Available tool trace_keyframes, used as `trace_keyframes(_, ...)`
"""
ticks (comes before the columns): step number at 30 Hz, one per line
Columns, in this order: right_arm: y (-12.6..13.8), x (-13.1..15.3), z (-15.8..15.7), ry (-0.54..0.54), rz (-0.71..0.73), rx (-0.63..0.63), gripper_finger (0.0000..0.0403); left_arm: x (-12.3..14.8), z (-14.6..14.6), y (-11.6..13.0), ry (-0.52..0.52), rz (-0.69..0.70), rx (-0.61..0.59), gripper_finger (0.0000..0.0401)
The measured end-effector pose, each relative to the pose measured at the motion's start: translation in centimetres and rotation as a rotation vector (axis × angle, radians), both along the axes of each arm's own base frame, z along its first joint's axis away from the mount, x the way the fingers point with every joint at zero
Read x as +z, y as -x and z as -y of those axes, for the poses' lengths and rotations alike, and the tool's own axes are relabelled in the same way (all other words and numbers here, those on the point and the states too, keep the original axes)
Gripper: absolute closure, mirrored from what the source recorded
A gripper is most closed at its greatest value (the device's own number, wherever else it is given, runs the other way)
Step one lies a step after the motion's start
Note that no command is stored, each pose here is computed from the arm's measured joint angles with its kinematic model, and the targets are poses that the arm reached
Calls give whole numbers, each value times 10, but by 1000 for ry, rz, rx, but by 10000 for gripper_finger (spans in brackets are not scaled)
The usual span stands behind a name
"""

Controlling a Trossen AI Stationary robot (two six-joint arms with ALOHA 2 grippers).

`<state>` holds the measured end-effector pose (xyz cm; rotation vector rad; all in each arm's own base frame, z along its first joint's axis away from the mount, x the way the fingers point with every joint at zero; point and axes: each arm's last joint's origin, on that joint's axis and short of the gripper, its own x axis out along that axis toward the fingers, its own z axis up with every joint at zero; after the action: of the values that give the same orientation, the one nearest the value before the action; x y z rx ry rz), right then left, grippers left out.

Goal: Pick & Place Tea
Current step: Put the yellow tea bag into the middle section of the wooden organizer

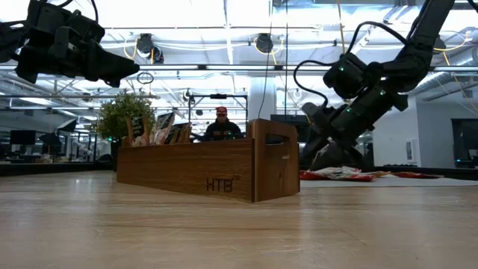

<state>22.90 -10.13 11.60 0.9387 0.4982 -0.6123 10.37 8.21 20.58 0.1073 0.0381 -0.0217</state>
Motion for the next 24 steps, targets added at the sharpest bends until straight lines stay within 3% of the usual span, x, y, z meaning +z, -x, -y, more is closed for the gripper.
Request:
trace_keyframes(7,-2,2,1,70,2,48,239,0,0,0,0,0,0,283)
trace_keyframes(14,-36,42,8,426,-18,310,239,0,0,0,-1,0,0,283)
trace_keyframes(16,-50,60,8,524,-108,433,238,0,0,0,-1,0,0,283)
trace_keyframes(20,-67,87,8,712,-480,675,234,0,0,0,-1,1,0,283)
trace_keyframes(22,-70,92,12,710,-608,740,234,0,0,0,-1,0,0,283)
trace_keyframes(24,-72,88,18,640,-656,762,236,0,0,0,-1,0,0,283)
